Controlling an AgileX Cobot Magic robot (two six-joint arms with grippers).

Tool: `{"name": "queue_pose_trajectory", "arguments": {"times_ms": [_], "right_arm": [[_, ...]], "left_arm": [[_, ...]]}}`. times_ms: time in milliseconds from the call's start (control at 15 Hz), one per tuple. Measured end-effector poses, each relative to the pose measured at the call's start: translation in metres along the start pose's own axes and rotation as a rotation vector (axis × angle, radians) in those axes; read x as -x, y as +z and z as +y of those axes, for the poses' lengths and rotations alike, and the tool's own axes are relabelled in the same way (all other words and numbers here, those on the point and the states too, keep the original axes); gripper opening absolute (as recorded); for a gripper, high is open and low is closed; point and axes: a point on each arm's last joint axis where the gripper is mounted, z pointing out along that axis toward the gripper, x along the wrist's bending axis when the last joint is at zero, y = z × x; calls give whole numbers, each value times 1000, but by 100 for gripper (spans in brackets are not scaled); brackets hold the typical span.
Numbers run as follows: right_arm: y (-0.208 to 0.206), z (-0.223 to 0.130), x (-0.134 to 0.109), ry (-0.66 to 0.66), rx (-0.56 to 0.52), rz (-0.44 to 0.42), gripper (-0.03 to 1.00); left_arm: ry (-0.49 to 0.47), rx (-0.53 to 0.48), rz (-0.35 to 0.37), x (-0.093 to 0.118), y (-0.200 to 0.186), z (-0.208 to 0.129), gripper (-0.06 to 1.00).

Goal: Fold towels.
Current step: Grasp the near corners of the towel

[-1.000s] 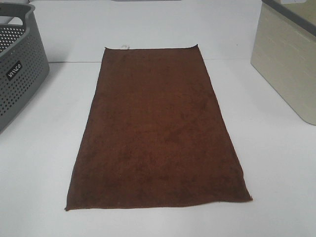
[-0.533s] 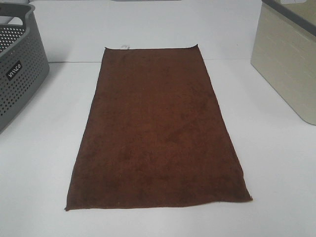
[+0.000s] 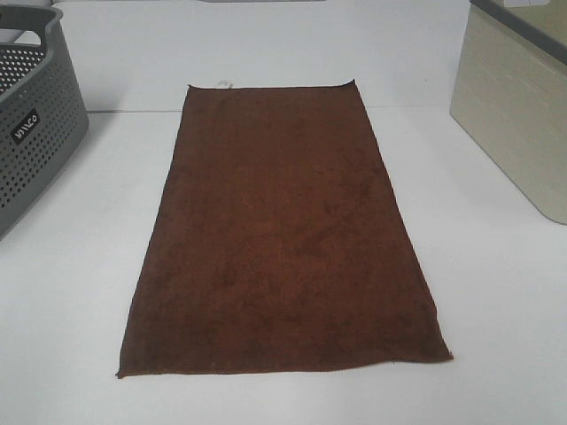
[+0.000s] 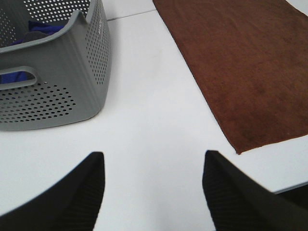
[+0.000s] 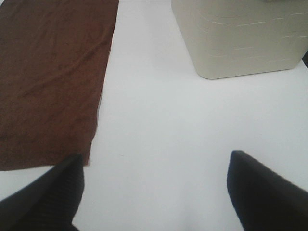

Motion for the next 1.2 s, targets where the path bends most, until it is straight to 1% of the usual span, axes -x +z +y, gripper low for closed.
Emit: {"name": "queue_pose_trajectory", "arguments": {"times_ms": [1200], "right_arm": [[0,0,0,0,0,0,77]], "left_arm": [[0,0,0,0,0,0,58]]}}
